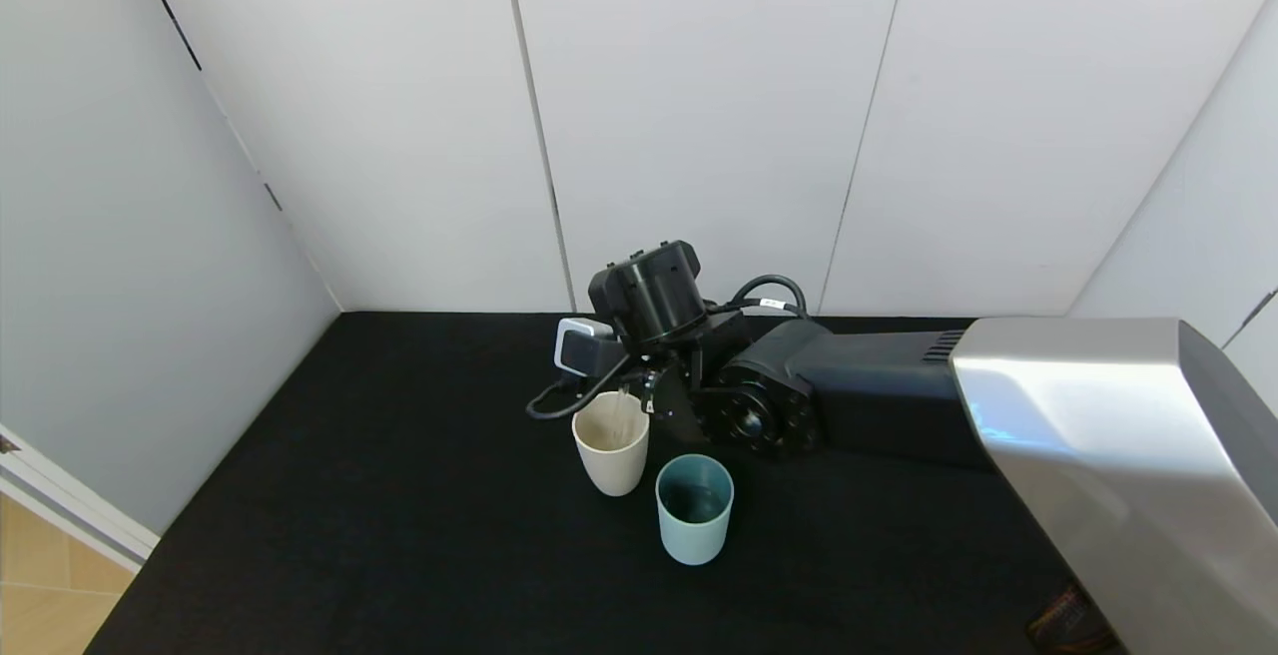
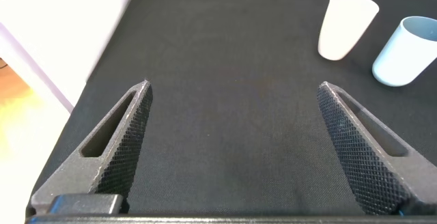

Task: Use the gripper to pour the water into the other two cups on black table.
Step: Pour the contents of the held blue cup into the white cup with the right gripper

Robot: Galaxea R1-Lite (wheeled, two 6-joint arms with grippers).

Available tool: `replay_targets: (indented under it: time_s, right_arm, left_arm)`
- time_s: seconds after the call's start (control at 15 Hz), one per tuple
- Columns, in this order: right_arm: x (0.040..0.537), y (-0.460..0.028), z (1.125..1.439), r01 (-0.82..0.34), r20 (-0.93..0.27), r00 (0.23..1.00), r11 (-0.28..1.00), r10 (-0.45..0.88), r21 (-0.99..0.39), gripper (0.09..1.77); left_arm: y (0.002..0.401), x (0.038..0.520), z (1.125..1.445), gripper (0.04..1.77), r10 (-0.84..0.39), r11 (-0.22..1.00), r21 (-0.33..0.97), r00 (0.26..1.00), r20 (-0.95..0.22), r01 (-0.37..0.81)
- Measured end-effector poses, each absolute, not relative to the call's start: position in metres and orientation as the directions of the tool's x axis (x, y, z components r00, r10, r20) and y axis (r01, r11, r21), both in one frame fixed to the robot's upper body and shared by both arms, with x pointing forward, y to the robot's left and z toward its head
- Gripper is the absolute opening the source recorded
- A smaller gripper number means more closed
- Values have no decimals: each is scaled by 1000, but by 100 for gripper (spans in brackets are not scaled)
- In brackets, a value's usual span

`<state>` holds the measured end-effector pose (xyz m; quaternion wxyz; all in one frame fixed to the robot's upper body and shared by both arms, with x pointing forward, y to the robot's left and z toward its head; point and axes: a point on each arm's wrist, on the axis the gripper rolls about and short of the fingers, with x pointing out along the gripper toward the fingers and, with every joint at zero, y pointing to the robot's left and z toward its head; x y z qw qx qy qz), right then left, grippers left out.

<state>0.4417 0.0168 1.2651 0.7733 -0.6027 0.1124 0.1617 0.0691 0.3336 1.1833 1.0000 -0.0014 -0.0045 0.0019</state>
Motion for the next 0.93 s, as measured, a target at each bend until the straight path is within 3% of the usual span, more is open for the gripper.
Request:
replay_targets:
  time_s: [0.93]
  right_arm:
    - [431, 24, 1271, -352, -342, 936, 166, 88, -921, 132]
  left_arm:
    - [334, 69, 1183, 172, 4, 1000, -3, 1000, 10, -4]
